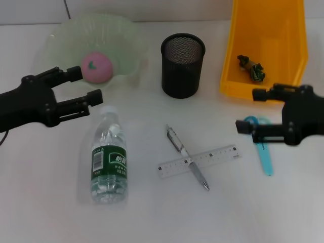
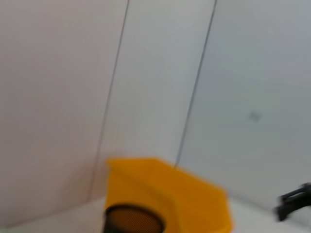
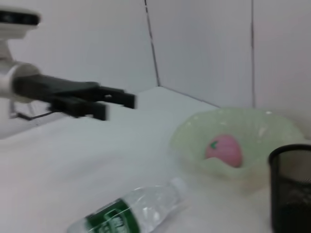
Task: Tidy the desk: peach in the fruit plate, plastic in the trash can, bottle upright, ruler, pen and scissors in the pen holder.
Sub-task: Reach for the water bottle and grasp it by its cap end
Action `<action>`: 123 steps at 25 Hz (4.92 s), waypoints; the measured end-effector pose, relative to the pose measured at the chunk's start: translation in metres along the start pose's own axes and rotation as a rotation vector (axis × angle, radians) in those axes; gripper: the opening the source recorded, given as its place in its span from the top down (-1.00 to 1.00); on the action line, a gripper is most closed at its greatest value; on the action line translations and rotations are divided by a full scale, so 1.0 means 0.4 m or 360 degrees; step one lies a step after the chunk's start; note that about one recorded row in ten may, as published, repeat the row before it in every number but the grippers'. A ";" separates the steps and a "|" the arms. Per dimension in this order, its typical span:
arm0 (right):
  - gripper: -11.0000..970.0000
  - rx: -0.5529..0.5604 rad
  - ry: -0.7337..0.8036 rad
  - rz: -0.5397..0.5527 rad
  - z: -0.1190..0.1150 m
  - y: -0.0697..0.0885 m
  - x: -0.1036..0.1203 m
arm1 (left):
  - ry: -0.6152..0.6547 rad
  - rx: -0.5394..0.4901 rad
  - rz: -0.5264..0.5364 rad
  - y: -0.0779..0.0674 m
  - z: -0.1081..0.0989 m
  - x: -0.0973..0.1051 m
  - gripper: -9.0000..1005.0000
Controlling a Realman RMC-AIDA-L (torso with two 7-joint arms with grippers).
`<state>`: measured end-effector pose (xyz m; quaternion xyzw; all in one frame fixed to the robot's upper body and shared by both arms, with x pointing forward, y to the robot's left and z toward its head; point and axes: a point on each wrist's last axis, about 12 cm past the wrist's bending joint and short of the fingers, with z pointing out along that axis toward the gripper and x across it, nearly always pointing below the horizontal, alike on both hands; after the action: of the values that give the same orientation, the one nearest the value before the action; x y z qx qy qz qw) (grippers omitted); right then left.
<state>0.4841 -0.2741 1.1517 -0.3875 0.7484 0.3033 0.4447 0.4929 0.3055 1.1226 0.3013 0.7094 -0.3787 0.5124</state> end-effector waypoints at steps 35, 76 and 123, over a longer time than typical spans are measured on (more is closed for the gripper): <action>-0.74 -0.0055 -0.0164 0.0199 0.023 -0.016 0.228 | 0.1015 -0.0670 -0.0613 0.008 0.259 -0.092 -0.64; -0.74 -0.0120 -0.0149 0.0298 0.041 -0.018 0.224 | 0.1149 -0.0621 -0.0596 0.071 0.315 -0.061 -0.20; -0.74 -0.0169 -0.0186 0.0366 0.021 -0.023 0.215 | 0.1166 -0.0601 -0.0201 0.001 0.317 -0.111 -0.37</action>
<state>0.4695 -0.2986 1.0698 -0.3038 0.7435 0.4135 0.4288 0.5695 0.1968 1.1410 0.2726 0.9189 -0.1403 0.2483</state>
